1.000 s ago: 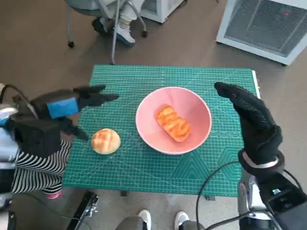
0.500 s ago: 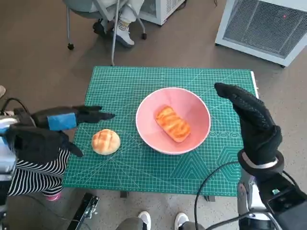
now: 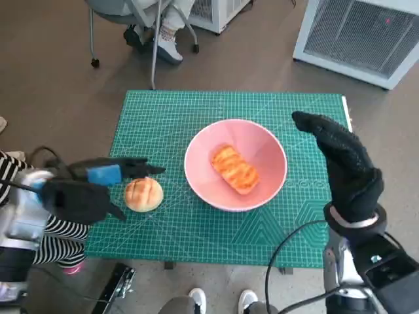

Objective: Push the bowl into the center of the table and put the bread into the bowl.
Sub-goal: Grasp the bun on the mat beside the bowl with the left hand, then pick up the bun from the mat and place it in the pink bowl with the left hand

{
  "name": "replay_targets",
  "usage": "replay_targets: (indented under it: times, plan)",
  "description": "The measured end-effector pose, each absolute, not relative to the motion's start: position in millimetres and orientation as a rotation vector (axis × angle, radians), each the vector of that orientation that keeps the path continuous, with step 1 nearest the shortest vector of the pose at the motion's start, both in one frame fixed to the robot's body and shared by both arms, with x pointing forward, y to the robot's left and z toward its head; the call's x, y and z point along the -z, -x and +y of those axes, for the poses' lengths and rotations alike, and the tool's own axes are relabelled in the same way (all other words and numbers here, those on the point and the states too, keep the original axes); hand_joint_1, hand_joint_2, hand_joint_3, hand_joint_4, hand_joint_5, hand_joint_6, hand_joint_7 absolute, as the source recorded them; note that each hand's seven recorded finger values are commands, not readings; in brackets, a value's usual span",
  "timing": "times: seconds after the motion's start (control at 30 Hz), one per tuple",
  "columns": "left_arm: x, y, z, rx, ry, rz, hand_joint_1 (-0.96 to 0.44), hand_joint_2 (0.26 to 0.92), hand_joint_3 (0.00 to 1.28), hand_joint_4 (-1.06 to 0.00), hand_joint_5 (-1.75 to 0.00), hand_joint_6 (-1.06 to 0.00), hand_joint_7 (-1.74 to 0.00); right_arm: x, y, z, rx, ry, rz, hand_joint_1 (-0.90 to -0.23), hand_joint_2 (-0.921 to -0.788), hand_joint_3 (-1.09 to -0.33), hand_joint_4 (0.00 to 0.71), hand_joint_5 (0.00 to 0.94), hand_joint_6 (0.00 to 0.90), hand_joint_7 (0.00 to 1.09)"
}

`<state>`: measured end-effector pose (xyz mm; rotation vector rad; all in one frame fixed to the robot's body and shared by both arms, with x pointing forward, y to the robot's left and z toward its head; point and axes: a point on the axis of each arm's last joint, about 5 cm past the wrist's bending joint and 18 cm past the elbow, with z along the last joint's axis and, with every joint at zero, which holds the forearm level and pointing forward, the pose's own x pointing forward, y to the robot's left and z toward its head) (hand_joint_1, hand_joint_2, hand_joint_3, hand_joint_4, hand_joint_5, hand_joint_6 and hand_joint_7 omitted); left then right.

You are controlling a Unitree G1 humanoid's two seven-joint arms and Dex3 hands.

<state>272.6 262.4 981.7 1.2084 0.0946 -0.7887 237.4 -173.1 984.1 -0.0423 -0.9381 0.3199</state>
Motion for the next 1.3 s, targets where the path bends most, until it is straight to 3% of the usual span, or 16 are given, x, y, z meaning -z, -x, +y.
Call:
replay_targets:
  times: [0.13, 0.17, 0.27, 0.47, 0.57, 0.6, 0.63, 0.67, 0.73, 0.8, 0.93, 1.3]
  plan:
    - [-969.5, -273.0, 260.6, 0.791, -1.216, 0.105, -0.13, 0.724, 0.00, -0.34, -0.03, -0.42, -0.03, -984.1, -237.5, -173.1, -0.321, 0.043, -0.939, -0.678, -0.921, -0.674, 0.128, 0.000, 0.019, 0.46]
    - [-967.8, -273.0, 260.2, 0.782, -1.225, 0.096, -0.11, 0.732, 0.01, -0.40, -0.04, -0.46, -0.04, -984.0, -237.5, -173.2, -0.321, 0.043, -0.938, -0.677, -0.921, -0.674, 0.128, 0.000, 0.019, 0.46]
    - [-958.9, -275.0, 256.7, 0.726, -1.284, 0.054, -0.05, 0.768, 0.03, -0.70, -0.06, -0.67, -0.07, -984.1, -237.5, -173.6, -0.324, 0.040, -0.940, -0.675, -0.921, -0.675, 0.128, 0.000, 0.020, 0.46]
    - [-941.5, -277.7, 252.1, 0.671, -1.374, 0.005, -0.02, 0.799, 0.06, -0.95, -0.08, -0.87, -0.11, -984.2, -237.5, -174.4, -0.328, 0.030, -0.943, -0.674, -0.921, -0.675, 0.128, 0.000, 0.020, 0.46]
    - [-938.3, -279.6, 252.6, 0.655, -1.413, 0.001, -0.01, 0.806, 0.07, -1.01, -0.10, -0.92, -0.13, -984.2, -237.4, -174.7, -0.329, 0.026, -0.944, -0.674, -0.921, -0.675, 0.128, 0.000, 0.020, 0.46]
    - [-937.6, -280.1, 252.9, 0.649, -1.422, 0.000, -0.14, 0.847, 0.06, -1.04, -0.12, -0.85, -0.50, -984.2, -237.4, -174.7, -0.329, 0.026, -0.945, -0.674, -0.921, -0.675, 0.127, 0.000, 0.020, 0.46]
    - [-937.3, -280.7, 252.9, 0.647, -1.427, -0.003, -0.23, 0.874, 0.06, -1.06, -0.13, -0.80, -0.76, -984.3, -237.4, -174.8, -0.329, 0.027, -0.946, -0.675, -0.921, -0.675, 0.127, 0.000, 0.020, 0.46]
    - [-937.2, -281.4, 252.9, 0.643, -1.434, -0.006, -0.25, 0.883, 0.06, -1.06, -0.14, -0.78, -0.85, -984.3, -237.4, -174.8, -0.330, 0.027, -0.947, -0.675, -0.921, -0.675, 0.127, 0.000, 0.020, 0.46]
    - [-937.5, -282.8, 252.3, 0.641, -1.447, -0.014, -0.10, 0.903, 0.03, -0.91, -0.68, -0.70, -1.00, -984.2, -237.4, -174.9, -0.330, 0.028, -0.947, -0.675, -0.921, -0.675, 0.127, 0.000, 0.019, 0.46]
    - [-938.0, -284.2, 251.8, 0.640, -1.455, -0.021, -0.05, 0.911, 0.02, -0.85, -0.87, -0.67, -1.06, -984.2, -237.4, -174.9, -0.330, 0.028, -0.947, -0.676, -0.921, -0.676, 0.126, 0.000, 0.019, 0.46]
    - [-939.1, -285.8, 251.9, 0.630, -1.455, -0.034, -0.01, 0.912, 0.01, -0.82, -1.01, -0.67, -1.08, -984.2, -237.4, -175.0, -0.330, 0.028, -0.947, -0.676, -0.921, -0.676, 0.126, 0.000, 0.019, 0.46]
    - [-955.9, -288.4, 248.4, 0.614, -1.410, -0.132, 0.00, 0.901, 0.01, -0.84, -1.01, -0.68, -1.10, -984.0, -237.5, -175.2, -0.330, 0.027, -0.945, -0.679, -0.921, -0.669, 0.125, 0.000, 0.019, 0.46]
